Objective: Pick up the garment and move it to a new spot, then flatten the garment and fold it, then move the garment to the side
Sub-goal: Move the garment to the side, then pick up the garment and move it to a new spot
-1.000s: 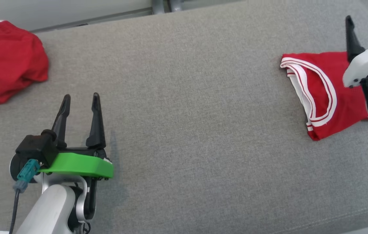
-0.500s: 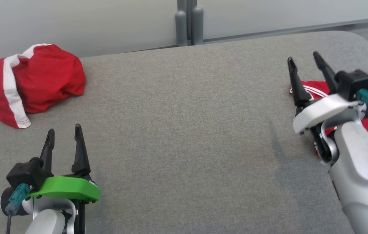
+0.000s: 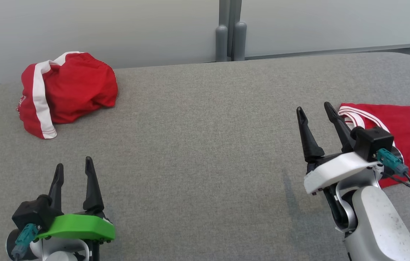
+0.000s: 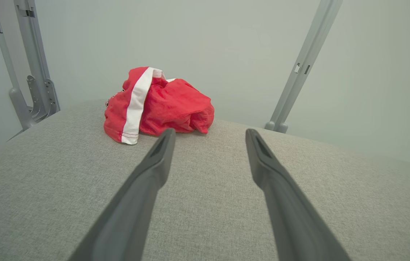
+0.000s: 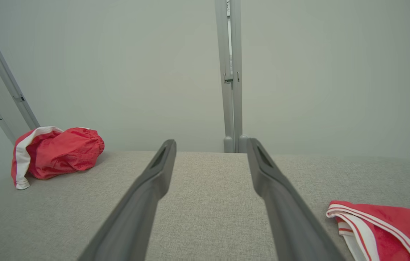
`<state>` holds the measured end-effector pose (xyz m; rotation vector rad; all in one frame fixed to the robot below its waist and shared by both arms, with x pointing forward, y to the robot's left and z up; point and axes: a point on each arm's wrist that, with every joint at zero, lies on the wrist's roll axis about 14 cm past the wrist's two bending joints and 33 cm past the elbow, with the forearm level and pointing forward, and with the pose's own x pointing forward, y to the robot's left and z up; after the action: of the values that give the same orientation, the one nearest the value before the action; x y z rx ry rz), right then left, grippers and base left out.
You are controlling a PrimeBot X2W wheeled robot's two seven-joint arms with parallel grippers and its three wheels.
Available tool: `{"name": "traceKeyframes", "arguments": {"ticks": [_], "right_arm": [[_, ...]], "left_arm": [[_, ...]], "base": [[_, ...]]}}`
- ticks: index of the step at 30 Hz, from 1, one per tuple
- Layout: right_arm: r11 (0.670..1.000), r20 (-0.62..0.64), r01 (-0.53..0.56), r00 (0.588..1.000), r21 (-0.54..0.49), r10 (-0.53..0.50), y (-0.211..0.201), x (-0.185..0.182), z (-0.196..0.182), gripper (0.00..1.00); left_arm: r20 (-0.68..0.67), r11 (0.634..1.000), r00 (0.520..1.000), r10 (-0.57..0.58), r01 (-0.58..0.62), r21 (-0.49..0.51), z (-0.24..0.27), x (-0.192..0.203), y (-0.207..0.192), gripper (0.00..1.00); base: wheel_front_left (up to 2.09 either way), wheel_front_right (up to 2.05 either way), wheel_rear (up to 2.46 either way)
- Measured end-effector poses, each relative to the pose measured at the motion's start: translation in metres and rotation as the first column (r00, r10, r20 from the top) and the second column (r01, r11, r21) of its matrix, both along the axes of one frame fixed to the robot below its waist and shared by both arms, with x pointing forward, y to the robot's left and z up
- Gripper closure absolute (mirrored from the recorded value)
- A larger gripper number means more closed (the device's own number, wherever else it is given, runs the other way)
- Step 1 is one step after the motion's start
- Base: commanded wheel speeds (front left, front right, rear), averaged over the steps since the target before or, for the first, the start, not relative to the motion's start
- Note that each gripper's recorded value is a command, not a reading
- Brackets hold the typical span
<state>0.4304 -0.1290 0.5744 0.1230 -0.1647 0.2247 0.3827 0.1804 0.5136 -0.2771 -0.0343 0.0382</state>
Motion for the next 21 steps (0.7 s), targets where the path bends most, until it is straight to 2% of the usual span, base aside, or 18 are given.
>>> {"name": "traceKeyframes", "arguments": {"ticks": [12, 21], "right_arm": [[0.997, -0.066, 0.0, 0.998, 0.078, 0.005, 0.0, -0.033, -0.022, 0.0], [0.995, -0.098, 0.015, 0.995, 0.097, -0.006, -0.005, -0.045, -0.031, 0.0]], "left_arm": [[-0.007, 1.0, 1.0, -0.014, 0.014, -0.005, -0.005, -0.008, -0.009, 0.0], [-0.023, 0.999, 0.999, -0.046, 0.046, -0.001, -0.009, -0.012, -0.017, 0.0]], "base": [[0.0, 0.0, 0.0], [0.0, 0.0, 0.0]]}}
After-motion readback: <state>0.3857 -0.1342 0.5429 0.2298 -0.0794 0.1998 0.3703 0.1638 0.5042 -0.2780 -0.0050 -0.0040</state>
